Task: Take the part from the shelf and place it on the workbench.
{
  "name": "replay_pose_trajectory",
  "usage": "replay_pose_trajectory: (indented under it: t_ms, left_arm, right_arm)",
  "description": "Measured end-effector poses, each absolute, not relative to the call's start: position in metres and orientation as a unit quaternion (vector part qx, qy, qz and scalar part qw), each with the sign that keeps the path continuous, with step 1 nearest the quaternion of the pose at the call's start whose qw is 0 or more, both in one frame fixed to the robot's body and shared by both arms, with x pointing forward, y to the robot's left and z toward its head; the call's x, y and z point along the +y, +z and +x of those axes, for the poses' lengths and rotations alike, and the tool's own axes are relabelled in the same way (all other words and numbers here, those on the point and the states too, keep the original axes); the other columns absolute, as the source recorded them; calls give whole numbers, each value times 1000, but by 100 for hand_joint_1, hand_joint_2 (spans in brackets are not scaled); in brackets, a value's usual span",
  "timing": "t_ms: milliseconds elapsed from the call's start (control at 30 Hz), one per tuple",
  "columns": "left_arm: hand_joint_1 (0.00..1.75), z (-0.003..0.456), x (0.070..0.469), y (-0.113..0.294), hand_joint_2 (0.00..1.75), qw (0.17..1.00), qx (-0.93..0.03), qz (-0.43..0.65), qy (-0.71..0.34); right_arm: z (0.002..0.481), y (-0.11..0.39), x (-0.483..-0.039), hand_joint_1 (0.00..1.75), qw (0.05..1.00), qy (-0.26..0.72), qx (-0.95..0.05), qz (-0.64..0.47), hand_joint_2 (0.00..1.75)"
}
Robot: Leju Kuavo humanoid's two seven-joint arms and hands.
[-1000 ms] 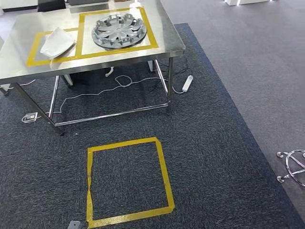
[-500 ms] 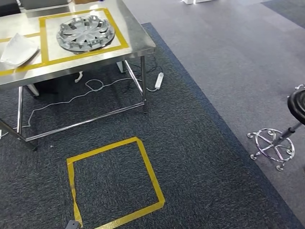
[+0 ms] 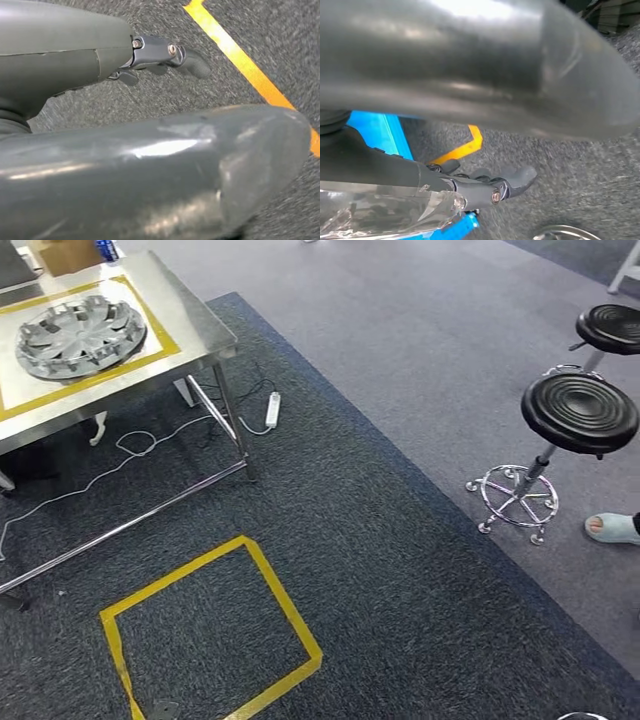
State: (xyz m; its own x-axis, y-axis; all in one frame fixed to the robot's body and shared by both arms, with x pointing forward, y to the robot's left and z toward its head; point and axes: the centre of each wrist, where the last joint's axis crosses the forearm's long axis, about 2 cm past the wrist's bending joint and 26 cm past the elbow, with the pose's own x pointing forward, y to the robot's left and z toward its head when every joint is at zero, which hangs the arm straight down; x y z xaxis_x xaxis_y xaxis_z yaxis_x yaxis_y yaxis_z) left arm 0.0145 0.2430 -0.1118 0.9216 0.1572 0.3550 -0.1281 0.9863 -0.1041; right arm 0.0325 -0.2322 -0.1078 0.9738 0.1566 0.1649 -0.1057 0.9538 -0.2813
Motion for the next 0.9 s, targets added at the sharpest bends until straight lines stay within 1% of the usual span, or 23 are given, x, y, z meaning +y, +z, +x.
replay_pose_trajectory:
  t_ms: [367, 900]
  left_arm:
    - [0, 17, 240, -111, 0, 979, -185, -41, 72]
    - [0, 17, 236, -111, 0, 980, -180, -41, 77]
  right_arm:
    - [26, -108, -232, 0, 985, 66, -82, -139, 0]
    - [31, -108, -233, 0, 984, 74, -92, -134, 0]
